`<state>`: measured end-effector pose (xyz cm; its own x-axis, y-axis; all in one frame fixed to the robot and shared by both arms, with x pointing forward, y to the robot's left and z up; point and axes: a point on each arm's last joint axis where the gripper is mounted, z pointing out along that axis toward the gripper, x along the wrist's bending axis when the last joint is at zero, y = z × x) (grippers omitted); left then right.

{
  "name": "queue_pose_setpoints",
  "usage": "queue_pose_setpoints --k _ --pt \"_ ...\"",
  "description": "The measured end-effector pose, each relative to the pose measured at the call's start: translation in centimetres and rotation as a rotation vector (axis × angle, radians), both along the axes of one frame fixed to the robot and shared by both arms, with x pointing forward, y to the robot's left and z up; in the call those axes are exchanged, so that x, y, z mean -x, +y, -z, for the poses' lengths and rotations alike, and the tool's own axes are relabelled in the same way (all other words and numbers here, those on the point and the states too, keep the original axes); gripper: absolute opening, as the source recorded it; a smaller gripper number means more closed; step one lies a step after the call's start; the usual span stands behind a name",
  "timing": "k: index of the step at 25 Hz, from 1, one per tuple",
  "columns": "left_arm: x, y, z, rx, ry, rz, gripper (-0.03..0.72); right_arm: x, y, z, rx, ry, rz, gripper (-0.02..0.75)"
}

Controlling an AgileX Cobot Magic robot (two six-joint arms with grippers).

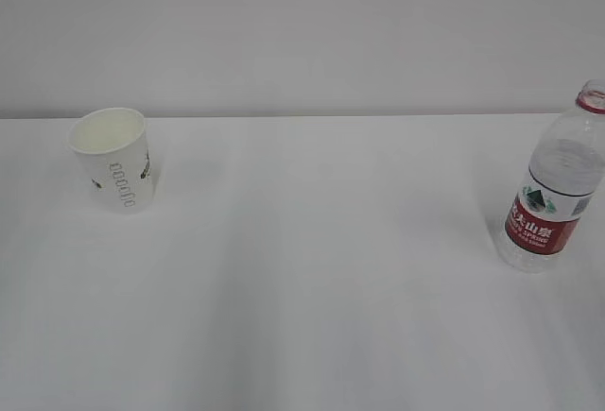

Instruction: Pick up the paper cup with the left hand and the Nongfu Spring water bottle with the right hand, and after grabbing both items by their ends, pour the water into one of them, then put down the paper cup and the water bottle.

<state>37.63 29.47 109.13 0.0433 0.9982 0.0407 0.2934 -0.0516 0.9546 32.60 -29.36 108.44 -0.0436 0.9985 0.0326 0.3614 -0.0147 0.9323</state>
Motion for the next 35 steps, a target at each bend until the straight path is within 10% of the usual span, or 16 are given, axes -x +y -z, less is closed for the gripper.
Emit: queue_pose_setpoints --k 35 --pt "-2.0 -2.0 6.3 0.035 -0.123 0.152 0.451 -8.9 1.1 0.6 0.084 -0.153 -0.063 0.548"
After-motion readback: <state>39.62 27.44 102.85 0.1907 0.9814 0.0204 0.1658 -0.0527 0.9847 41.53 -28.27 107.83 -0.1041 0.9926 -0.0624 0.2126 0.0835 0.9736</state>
